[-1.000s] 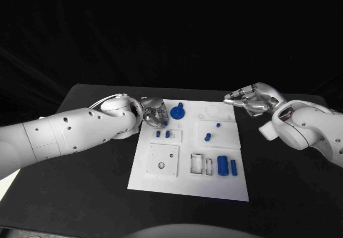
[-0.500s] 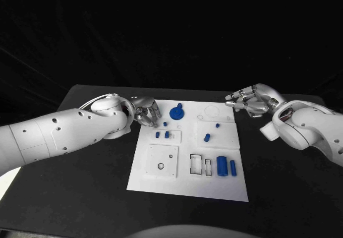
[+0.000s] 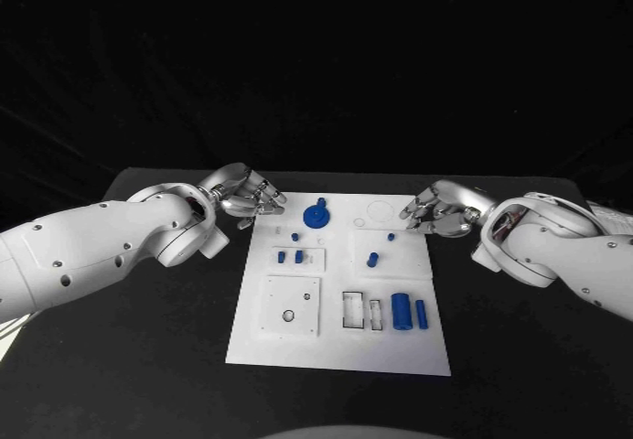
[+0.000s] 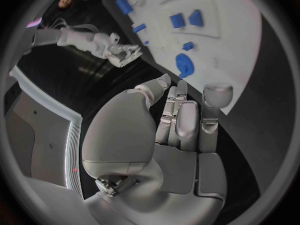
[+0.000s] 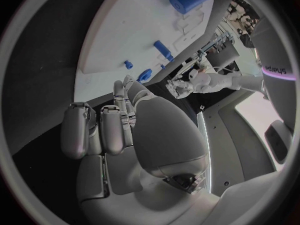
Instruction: Assemble the parts on the task board
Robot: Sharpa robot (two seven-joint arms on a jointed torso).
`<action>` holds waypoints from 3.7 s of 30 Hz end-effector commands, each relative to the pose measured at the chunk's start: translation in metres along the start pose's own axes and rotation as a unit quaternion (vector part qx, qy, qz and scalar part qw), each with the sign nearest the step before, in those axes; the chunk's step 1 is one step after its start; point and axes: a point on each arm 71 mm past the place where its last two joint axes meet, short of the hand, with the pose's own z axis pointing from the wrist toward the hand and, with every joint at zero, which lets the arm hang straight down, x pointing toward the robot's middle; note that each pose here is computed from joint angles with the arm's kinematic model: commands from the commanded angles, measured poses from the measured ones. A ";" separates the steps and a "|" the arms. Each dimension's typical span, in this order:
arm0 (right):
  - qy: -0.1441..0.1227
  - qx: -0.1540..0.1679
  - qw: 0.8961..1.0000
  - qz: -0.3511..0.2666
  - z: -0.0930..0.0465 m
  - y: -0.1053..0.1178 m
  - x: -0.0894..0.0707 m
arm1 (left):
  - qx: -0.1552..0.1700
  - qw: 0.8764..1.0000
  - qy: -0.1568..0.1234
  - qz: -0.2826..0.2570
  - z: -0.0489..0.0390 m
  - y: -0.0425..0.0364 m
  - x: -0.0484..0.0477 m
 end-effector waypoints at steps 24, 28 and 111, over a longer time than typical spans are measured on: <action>0.008 -0.033 0.978 -0.208 0.009 0.042 0.026 | 0.043 0.914 -0.068 -0.399 -0.0213 -0.0106 0.0037; 0.014 -0.034 0.977 -0.209 0.011 0.043 0.028 | 0.043 0.913 -0.065 -0.400 -0.0218 -0.0113 0.0046; -0.040 -0.044 0.969 -0.241 0.010 0.063 0.038 | 0.026 0.917 -0.060 -0.395 -0.0257 -0.0079 0.0037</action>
